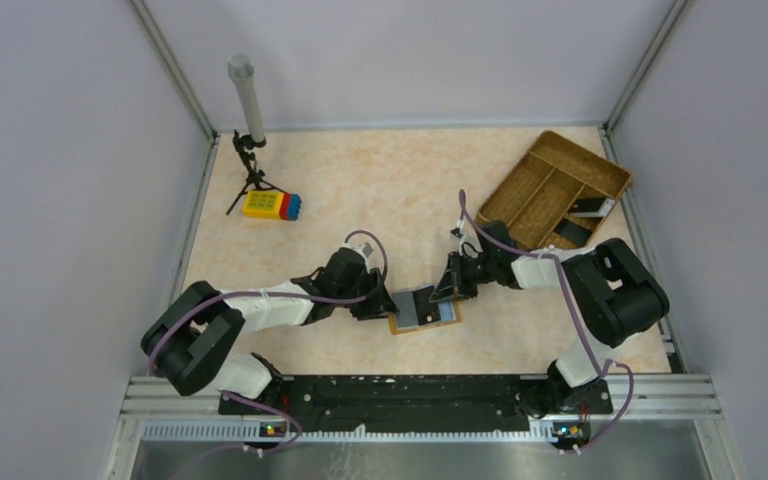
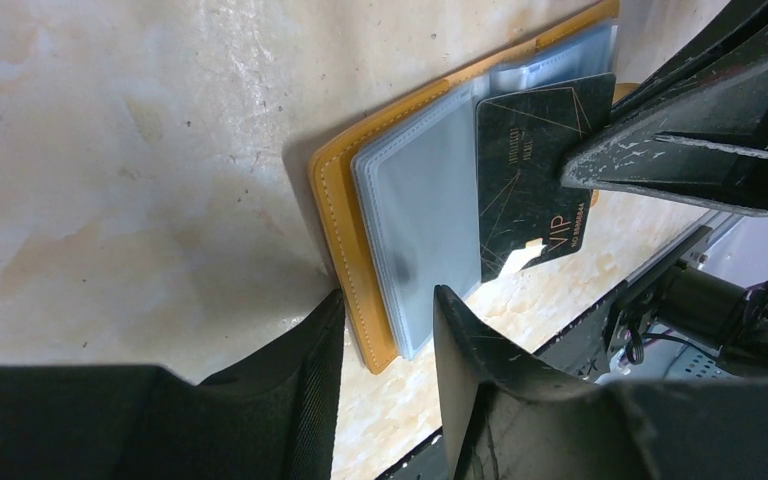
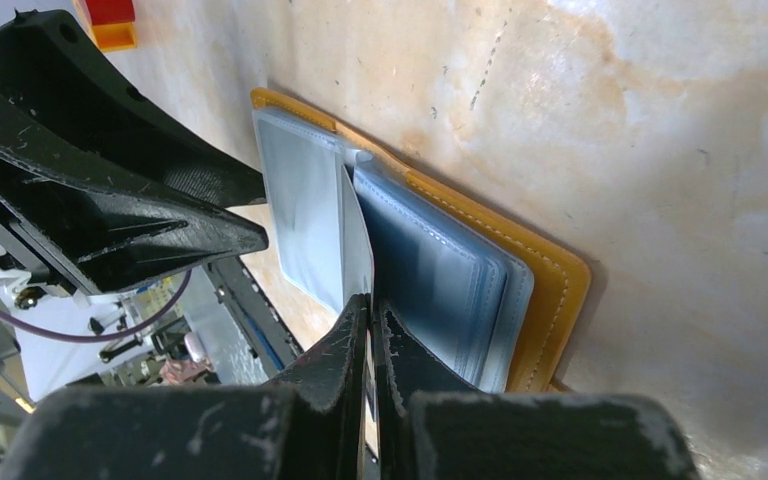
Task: Put the credit cards into the card holder
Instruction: Insert the credit card into the card holder.
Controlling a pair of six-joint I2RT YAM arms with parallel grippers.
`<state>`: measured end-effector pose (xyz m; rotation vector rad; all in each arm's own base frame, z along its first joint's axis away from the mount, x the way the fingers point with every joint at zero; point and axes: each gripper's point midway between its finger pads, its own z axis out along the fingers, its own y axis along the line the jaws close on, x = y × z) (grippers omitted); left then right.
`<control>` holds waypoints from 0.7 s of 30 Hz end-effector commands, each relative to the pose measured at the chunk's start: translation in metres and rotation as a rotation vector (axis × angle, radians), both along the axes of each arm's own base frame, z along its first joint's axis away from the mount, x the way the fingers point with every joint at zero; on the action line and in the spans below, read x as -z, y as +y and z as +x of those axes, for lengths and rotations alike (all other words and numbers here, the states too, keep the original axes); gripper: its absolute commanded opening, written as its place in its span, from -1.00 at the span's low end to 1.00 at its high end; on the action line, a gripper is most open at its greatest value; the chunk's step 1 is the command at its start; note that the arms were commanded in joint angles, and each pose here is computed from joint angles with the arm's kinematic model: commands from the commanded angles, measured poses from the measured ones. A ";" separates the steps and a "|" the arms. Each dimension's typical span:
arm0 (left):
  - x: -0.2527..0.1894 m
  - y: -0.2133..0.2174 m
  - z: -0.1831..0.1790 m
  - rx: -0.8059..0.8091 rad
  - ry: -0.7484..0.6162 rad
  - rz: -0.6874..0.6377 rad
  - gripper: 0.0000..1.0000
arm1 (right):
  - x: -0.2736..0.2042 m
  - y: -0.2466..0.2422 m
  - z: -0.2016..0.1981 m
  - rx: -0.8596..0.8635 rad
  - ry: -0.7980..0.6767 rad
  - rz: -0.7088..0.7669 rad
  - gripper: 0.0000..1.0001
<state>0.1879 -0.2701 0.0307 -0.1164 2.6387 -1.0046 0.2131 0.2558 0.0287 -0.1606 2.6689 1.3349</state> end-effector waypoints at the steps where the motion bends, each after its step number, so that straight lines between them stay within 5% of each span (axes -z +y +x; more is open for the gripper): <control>1: -0.002 -0.004 0.005 0.016 -0.024 -0.001 -0.23 | 0.011 0.001 0.006 0.013 -0.016 -0.059 -1.00; 21: 0.002 -0.008 0.004 0.033 -0.015 -0.011 -0.33 | 0.027 0.020 -0.003 0.003 0.019 -0.142 -1.00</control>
